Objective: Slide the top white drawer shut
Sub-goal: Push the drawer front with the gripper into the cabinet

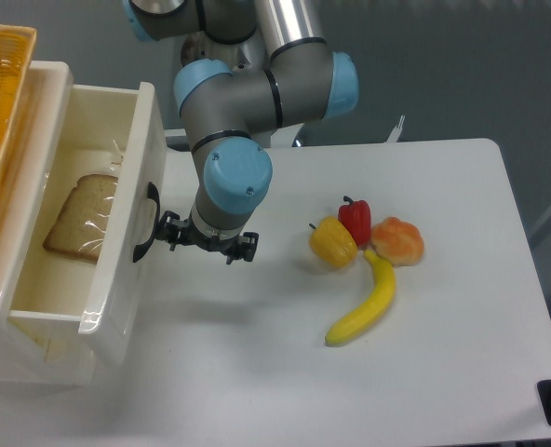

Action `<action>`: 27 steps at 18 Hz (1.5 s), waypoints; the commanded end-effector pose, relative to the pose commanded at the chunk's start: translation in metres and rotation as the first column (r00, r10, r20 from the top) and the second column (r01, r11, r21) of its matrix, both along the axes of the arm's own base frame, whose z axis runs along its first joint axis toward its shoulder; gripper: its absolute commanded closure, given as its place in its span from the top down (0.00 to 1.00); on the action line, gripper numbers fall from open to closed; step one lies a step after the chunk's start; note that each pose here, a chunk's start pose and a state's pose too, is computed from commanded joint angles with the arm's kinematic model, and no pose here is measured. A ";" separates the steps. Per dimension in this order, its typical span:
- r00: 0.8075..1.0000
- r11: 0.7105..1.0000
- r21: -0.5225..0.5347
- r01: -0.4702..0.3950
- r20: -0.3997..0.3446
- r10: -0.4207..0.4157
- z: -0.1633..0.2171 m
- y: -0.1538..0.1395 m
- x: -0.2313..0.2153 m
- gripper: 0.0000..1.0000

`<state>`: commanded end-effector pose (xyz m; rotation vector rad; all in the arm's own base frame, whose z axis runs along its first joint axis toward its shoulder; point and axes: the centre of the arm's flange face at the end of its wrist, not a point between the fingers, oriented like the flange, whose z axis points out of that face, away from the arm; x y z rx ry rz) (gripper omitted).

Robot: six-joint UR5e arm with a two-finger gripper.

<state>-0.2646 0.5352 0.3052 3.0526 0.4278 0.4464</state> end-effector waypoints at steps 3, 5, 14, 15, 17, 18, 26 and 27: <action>1.000 1.000 0.005 0.010 -0.001 -0.010 0.002 0.001 0.003 1.00; 1.000 1.000 0.008 0.017 0.000 -0.017 0.003 0.003 0.007 1.00; 0.998 0.998 0.036 0.056 0.000 -0.056 0.016 0.012 0.033 1.00; 0.998 0.997 0.039 0.060 -0.001 -0.060 0.017 0.013 0.037 1.00; 0.998 0.997 0.037 0.065 -0.001 -0.065 0.016 0.014 0.040 1.00; 0.997 0.997 0.037 0.073 -0.003 -0.073 0.017 0.016 0.044 1.00; 0.996 0.995 0.036 0.091 0.000 -0.091 0.016 0.021 0.058 1.00; 0.995 0.994 0.038 0.099 -0.002 -0.099 0.018 0.023 0.062 1.00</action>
